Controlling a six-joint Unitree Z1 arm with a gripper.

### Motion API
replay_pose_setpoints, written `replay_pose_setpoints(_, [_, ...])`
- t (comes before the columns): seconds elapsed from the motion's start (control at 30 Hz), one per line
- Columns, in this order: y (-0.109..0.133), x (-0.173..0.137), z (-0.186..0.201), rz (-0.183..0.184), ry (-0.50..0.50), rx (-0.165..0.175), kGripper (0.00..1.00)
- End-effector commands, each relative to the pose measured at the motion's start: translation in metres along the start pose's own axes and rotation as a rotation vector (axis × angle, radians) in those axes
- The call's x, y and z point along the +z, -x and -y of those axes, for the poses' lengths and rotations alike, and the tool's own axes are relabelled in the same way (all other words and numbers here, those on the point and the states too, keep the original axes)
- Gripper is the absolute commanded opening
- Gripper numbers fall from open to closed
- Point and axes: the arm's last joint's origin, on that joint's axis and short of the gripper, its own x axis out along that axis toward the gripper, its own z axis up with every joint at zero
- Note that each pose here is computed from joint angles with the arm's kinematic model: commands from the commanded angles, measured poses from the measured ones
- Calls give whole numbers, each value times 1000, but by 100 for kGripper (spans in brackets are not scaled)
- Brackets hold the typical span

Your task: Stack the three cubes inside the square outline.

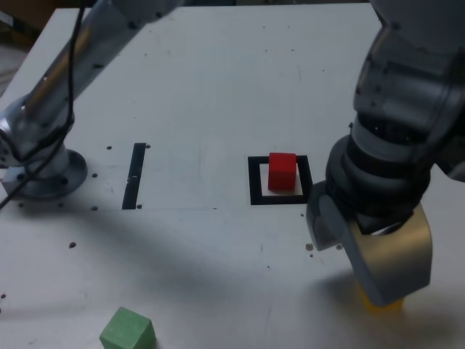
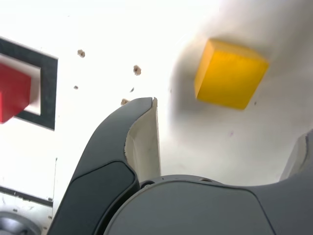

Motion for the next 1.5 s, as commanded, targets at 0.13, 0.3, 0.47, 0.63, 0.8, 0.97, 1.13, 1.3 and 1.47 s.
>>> replay_pose_setpoints(0.13, [-10,14,-10,0,-11,6,96])
replay_pose_setpoints(0.3, [-15,20,-13,1,-10,11,93])
replay_pose_setpoints(0.47, [-24,23,-15,-11,-3,5,88])
replay_pose_setpoints(0.63, [-33,27,-17,-25,5,-3,84])
replay_pose_setpoints(0.8, [-37,28,-18,-36,20,2,75])
replay_pose_setpoints(0.97, [-35,27,-19,-54,43,25,56])
replay_pose_setpoints(1.13, [-37,27,-20,-64,47,32,42])
replay_pose_setpoints(1.3, [-38,27,-19,-68,45,29,40])
replay_pose_setpoints(1.47, [-39,27,-19,-71,44,27,40])
